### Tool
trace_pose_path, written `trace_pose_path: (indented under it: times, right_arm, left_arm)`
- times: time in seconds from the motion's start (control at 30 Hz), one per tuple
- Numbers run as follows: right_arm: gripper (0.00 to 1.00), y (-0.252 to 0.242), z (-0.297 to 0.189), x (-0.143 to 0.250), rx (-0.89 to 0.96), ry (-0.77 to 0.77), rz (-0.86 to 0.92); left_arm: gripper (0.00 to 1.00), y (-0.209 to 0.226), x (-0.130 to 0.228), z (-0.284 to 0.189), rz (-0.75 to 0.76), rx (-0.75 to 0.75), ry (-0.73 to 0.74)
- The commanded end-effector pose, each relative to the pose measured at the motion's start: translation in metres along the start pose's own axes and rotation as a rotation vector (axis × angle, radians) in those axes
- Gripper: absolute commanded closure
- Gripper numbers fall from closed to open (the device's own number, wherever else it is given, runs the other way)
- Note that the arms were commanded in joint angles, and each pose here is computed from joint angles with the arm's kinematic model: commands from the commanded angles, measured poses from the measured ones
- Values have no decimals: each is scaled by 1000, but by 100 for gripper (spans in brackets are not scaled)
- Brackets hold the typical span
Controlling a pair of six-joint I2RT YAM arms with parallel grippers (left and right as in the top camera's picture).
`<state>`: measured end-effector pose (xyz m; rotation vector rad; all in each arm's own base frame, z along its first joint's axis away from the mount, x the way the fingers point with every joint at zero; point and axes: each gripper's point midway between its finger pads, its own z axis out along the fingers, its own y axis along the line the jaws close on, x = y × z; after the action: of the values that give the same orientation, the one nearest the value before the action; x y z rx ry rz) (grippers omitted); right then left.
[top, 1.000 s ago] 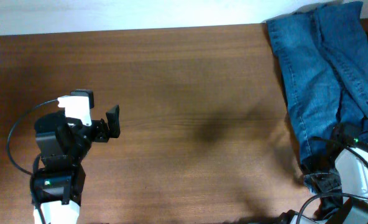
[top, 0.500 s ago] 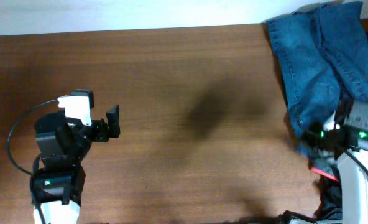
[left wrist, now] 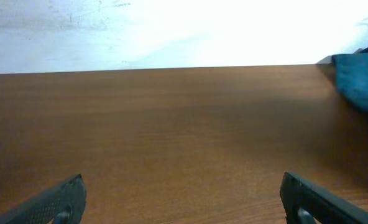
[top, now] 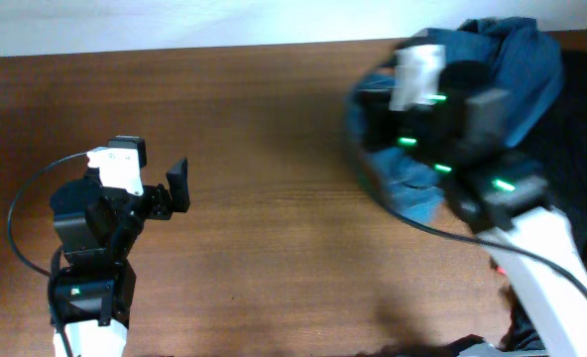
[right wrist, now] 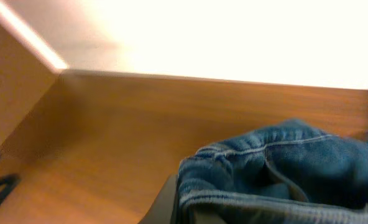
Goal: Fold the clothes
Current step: 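Lift the jeans with the right gripper and drag them toward the table center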
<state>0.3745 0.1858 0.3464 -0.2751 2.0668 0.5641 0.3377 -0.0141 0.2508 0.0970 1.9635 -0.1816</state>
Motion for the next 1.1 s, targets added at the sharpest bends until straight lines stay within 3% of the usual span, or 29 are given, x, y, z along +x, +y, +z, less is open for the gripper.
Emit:
trace_pose_path:
  times: [0.0, 0.1, 0.17, 0.27, 0.43, 0.6, 0.83, 1.07]
  right_arm:
    - [92, 36, 48, 23, -99, 79, -51]
    - [56, 49, 81, 50, -122, 151, -65]
    - [25, 45, 85, 56, -113, 173, -62]
    - [12, 27, 77, 47, -61, 160, -46]
    - [8, -38, 35, 35, 124, 174, 16]
    - [9, -96, 6, 74, 236, 359, 13]
    - [2, -103, 17, 146, 116, 651, -173]
    - [1, -116, 49, 177, 57, 749, -257]
  left_arm:
    - [1, -1, -10, -2, -2, 10, -23]
    - [1, -1, -10, -2, -2, 10, -23]
    - [1, -1, -10, -2, -2, 10, -23]
    - [1, -1, -10, -2, -2, 10, -23]
    - [1, -2, -10, -2, -3, 11, -22]
    - [1, -2, -5, -2, -9, 14, 0]
    - [1, -2, 0, -1, -13, 15, 19]
    - [1, -2, 1, 0, -15, 14, 24]
